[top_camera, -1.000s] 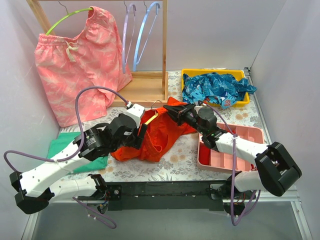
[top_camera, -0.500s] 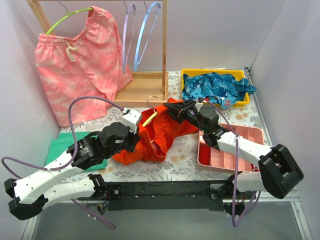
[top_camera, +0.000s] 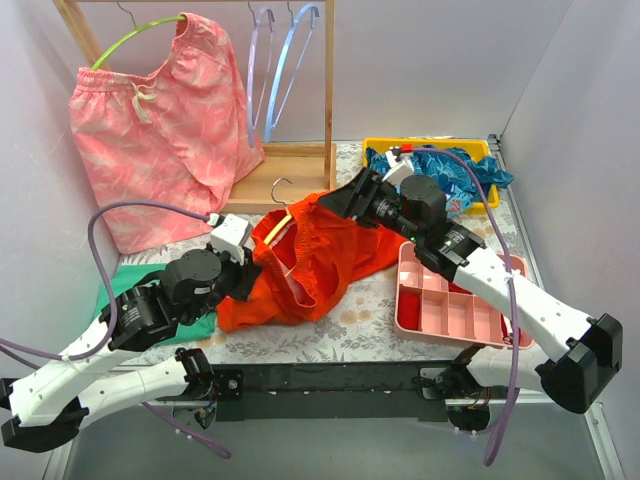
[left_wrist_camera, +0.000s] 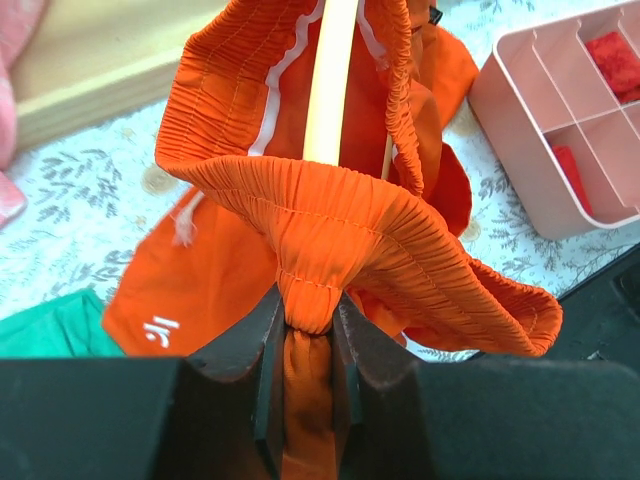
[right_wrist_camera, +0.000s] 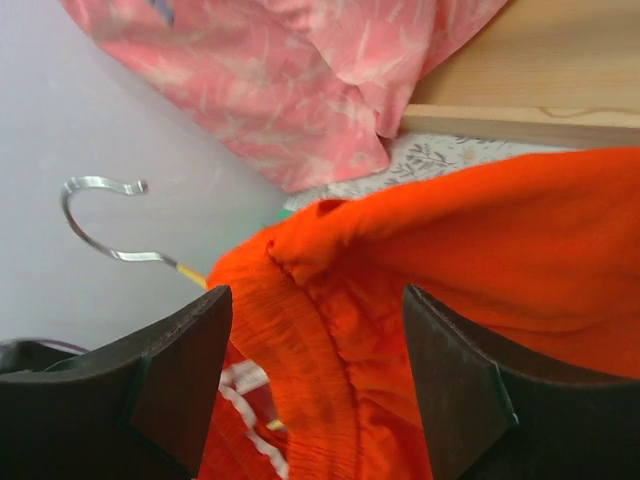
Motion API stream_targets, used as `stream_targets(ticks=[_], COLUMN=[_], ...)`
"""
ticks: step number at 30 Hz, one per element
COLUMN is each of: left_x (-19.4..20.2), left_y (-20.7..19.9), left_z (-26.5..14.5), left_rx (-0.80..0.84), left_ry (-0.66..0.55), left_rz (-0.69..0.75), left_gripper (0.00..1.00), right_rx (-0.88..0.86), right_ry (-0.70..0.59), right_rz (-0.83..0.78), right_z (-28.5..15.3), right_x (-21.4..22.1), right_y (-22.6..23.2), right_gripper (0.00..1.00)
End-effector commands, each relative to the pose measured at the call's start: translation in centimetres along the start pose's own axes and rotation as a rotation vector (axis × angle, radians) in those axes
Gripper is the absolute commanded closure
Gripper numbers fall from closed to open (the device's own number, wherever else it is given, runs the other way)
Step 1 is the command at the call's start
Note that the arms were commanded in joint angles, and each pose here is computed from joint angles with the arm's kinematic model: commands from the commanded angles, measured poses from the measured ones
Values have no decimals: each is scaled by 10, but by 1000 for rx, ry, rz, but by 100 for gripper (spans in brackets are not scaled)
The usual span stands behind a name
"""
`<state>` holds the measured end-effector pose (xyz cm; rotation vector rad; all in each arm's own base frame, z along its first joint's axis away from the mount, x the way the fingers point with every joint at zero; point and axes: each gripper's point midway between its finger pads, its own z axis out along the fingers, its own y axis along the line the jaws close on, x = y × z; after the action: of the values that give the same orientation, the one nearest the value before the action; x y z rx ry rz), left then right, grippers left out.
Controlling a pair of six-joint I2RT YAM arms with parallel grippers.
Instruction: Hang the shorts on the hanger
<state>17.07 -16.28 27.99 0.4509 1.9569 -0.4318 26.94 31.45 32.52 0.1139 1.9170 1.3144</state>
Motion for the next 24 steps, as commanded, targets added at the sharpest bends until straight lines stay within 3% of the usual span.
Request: stream_targets(ticks=[1, 11, 15, 17, 18, 19, 22, 24], left_x=[-50, -59, -61, -60, -58, -58, -55, -54], left_y=[10, 17, 15, 16, 17, 20, 23, 26], left_z=[-20, -32, -37, -40, -40, -41, -43, -44], left_rx=[-32, -51, -30, -26, -29, -43, -56, -69], left_ry=[-148, -143, -149, -148, -142, -136, -126, -122], left_rz=[-2, 43, 41, 45, 48, 51, 63, 67], left_gripper=[100, 100, 100, 100, 100, 100, 100, 100], right_rx=[127, 208, 293, 301, 310, 356, 403, 430], right_ry=[40, -19, -23, -46, -65, -81, -166, -207], right_rz=[-522, -820, -829, -826, -821, -825, -823, -811], right_z=[-8, 2, 11, 12, 11, 8, -4, -14], right_x=[26, 40, 37, 30, 24, 17, -16, -41], right_y=[9, 50, 43, 47, 51, 47, 62, 69], right_gripper=[24, 18, 24, 42, 58, 86, 99, 99])
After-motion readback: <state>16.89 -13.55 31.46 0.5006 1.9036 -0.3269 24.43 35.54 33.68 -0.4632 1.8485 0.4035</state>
